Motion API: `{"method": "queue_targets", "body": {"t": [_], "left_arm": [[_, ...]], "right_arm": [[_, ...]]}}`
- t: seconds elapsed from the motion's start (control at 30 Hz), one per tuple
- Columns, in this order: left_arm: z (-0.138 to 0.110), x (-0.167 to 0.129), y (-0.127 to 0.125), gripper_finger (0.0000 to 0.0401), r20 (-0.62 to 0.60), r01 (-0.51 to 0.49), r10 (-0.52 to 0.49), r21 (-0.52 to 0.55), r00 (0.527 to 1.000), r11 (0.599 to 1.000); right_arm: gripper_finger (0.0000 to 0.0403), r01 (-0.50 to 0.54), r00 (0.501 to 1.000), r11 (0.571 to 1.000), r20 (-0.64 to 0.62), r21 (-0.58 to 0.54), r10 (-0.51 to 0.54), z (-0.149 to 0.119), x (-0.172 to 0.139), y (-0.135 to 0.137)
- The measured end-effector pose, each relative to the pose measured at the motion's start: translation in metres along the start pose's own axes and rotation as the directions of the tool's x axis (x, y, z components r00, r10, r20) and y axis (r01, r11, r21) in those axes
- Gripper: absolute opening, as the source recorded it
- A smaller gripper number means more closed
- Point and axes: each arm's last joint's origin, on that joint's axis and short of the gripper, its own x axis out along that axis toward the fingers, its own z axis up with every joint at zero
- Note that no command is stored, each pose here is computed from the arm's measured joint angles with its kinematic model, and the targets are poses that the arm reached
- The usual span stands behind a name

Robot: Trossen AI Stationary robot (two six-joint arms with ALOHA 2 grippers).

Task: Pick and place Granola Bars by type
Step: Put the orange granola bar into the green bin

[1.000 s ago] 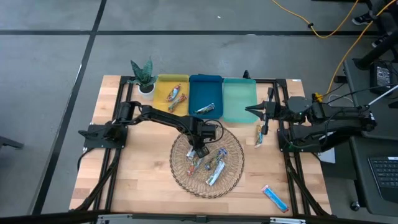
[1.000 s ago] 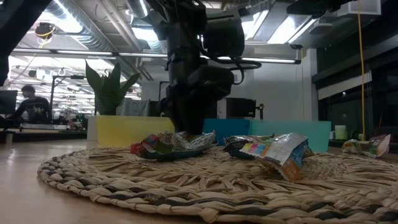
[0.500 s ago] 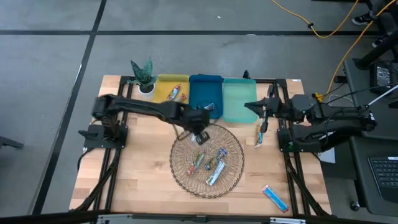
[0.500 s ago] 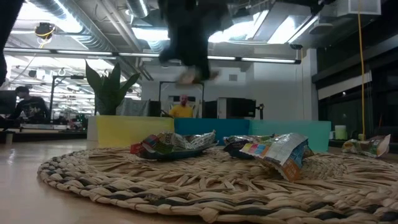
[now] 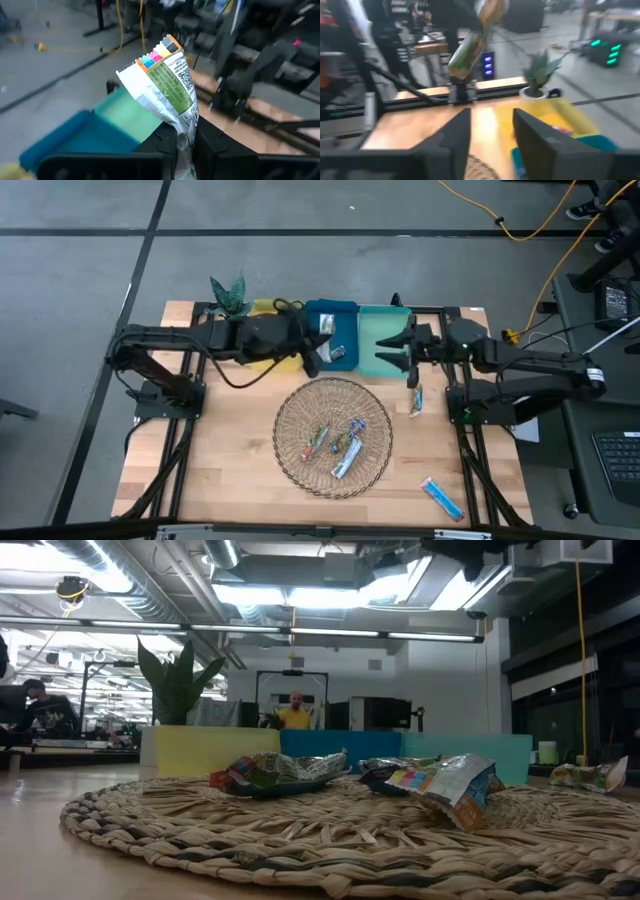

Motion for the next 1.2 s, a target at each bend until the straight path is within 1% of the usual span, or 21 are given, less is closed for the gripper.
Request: {"method": "queue_targets", "body": {"t": [0.1, 0.23, 0.3, 0.4, 0.47, 0.6, 0.73, 0.9, 1.07, 1.2], "left_arm": [[0.004, -0.001, 0.0, 0.0024, 0.033, 0.016, -0.017, 0.026, 0.999, 1.0], [0.007, 0.0, 0.003, 0.0025, 0.048, 0.011, -0.012, 0.029, 0.999, 1.0], [0.008, 0.001, 0.006, 0.0025, 0.048, 0.009, -0.011, 0.036, 0.999, 0.999], [0.01, 0.003, 0.007, 0.0025, 0.051, 0.033, -0.035, 0.042, 0.998, 0.999], [0.011, 0.003, 0.007, 0.0025, 0.056, 0.052, -0.056, 0.062, 0.997, 0.997], [0.012, 0.003, 0.005, 0.0025, 0.065, 0.083, -0.089, 0.087, 0.994, 0.993], [0.012, 0.003, 0.004, 0.0024, 0.056, 0.105, -0.111, 0.101, 0.992, 0.989], [0.011, 0.003, 0.003, 0.0025, 0.054, 0.11, -0.118, 0.136, 0.992, 0.985], [0.011, 0.003, 0.003, 0.0026, 0.048, 0.124, -0.133, 0.156, 0.99, 0.98], [0.011, 0.003, 0.003, 0.0026, 0.047, 0.126, -0.136, 0.177, 0.99, 0.976]], "right_arm": [[0.02, -0.095, 0.996, 0.993, 0.003, 0.067, 0.094, -0.001, 0.009, -0.006], [0.0257, -0.235, 0.972, 0.963, 0.052, 0.129, 0.23, 0.002, 0.02, -0.012], [0.0278, -0.274, 0.961, 0.948, 0.073, 0.16, 0.265, 0.002, 0.027, -0.015], [0.0297, -0.286, 0.958, 0.934, 0.1, 0.216, 0.27, 0.001, 0.036, -0.021], [0.03, -0.283, 0.959, 0.927, 0.104, 0.246, 0.265, -0.002, 0.043, -0.024], [0.0297, -0.28, 0.959, 0.926, 0.105, 0.253, 0.262, -0.005, 0.056, -0.028], [0.0292, -0.28, 0.96, 0.927, 0.098, 0.249, 0.264, 0.006, 0.07, -0.03], [0.0291, -0.325, 0.945, 0.922, 0.103, 0.212, 0.31, 0.024, 0.092, -0.032], [0.029, -0.369, 0.928, 0.897, 0.035, 0.245, 0.372, 0.026, 0.117, -0.036], [0.029, -0.406, 0.91, 0.878, 0.021, 0.253, 0.414, 0.028, 0.133, -0.038]]}}
